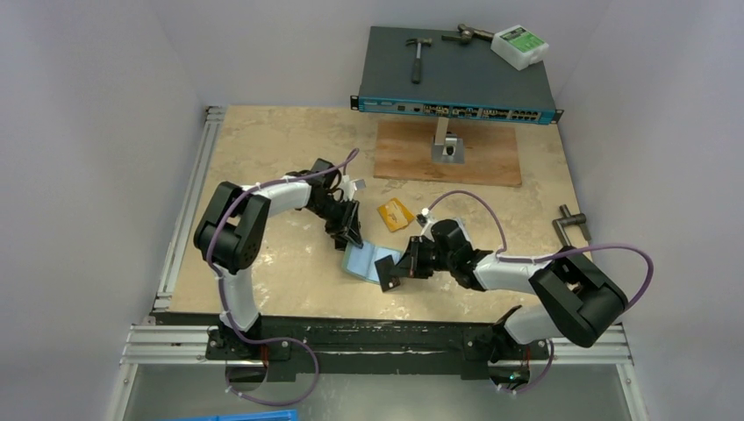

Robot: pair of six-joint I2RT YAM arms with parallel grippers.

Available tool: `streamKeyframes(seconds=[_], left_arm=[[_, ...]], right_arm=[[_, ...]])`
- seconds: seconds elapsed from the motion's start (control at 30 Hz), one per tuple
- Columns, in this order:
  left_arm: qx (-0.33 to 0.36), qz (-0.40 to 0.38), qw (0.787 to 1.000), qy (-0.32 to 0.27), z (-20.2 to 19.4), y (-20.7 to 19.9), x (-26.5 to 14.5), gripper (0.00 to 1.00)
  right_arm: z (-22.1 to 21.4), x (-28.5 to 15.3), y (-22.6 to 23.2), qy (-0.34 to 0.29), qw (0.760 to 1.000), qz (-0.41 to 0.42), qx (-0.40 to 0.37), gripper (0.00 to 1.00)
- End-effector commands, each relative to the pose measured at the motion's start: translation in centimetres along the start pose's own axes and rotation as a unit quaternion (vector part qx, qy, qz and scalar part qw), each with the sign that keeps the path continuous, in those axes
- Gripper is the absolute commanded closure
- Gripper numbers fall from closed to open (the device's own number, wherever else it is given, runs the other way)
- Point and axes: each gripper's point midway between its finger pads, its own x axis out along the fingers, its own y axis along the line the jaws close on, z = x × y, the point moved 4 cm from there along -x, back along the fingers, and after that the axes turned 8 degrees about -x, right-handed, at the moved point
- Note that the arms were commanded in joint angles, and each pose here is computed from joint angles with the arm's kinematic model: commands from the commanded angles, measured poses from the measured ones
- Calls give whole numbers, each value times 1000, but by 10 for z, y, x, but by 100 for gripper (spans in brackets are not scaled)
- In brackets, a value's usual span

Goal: Put the credit cards into the card holder
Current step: Insert the credit card into the card holder.

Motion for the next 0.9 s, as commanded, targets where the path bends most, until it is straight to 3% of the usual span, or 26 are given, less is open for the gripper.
streamKeyframes(seconds=[0.0,0.17,0.47,0.57,0.73,0.87], left_arm=[[33,44,998,5,-3,12,-2,79],[66,65,996,19,-16,16,1,82],[122,0,992,31,-31,-14,2,81],[105,-26,994,27,-32,-23,1,82],[18,-49,998,26,-31,-22,14,82],[5,-62,998,13,-27,-31,22,81]], right_arm=[[-13,-4,-12,16,1000,-19,-8,100],[-12,-3,-12,11,1000,-17,-6,100],[8,-10,-1,-12,1000,1,-12,100],[20,-15,2,-30,999,-3,-17,100],[38,-21,7,-57,998,-10,-18,100],[47,-25,10,-71,997,-17,-20,100]])
